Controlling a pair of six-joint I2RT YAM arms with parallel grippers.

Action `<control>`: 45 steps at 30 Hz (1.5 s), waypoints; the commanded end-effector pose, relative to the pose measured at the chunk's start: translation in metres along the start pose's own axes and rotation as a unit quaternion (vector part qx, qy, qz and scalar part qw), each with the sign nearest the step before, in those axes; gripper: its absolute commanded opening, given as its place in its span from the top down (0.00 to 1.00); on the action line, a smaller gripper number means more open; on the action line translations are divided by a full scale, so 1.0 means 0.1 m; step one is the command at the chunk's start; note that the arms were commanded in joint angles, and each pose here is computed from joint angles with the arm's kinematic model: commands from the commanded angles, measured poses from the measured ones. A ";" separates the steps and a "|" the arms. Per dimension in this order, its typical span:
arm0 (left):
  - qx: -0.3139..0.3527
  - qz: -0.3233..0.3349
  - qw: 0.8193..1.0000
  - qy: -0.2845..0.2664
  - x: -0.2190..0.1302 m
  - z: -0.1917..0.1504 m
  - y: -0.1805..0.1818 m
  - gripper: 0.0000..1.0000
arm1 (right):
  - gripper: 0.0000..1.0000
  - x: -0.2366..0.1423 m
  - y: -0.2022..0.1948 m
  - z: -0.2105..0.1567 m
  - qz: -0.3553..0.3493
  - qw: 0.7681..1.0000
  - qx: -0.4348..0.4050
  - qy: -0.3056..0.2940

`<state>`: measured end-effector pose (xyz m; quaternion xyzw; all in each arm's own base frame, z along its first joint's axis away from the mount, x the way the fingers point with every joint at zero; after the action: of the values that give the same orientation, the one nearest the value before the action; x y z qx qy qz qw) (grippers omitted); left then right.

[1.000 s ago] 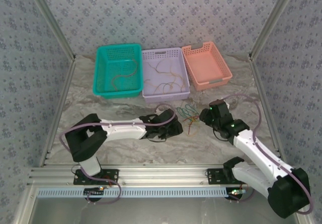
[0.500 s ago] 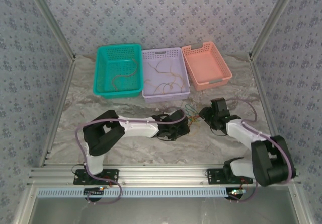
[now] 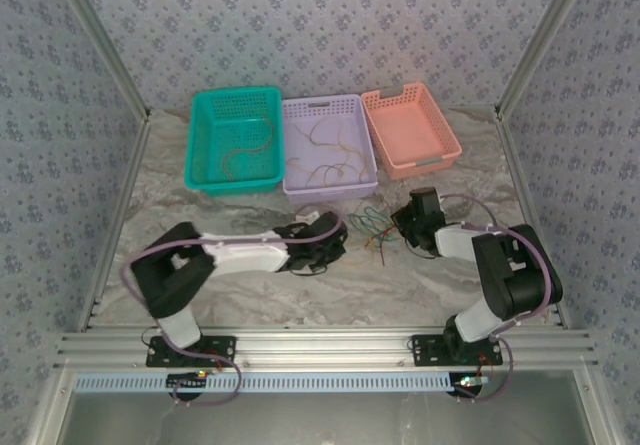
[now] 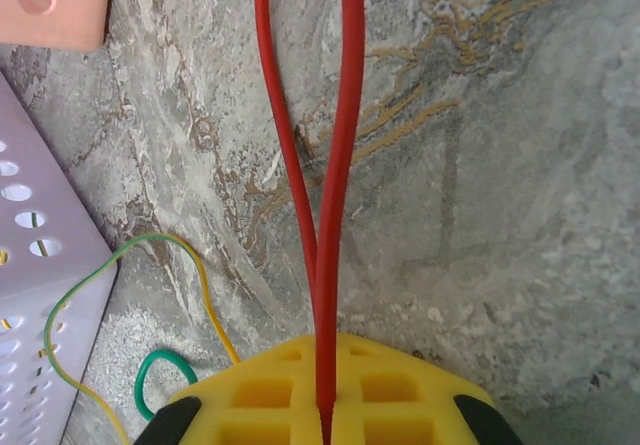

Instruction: Untangle the cables

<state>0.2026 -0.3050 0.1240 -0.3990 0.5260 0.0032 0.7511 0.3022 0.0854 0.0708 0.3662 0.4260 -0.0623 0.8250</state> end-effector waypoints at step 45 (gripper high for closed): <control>0.057 -0.198 0.976 -0.065 -2.43 1.37 -0.12 1.00 | 0.55 -1.44 1.38 -1.08 0.213 0.854 -0.469 -0.076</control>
<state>0.2035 -0.1257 0.3146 -0.4421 0.4136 -0.1155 0.7875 0.2128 0.1986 0.2242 0.0723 0.2877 0.2171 0.9300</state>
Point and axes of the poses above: each hand's point on the last joint's axis, 136 mm out from that joint toward the fingers, its own x axis out along the fingers, its own y axis along the line the jaws close on, z = x × y, the point moved 7 cm from there along -x, back along the fingers, and after that the axes turned 13 degrees about -x, right-handed, at the moved point
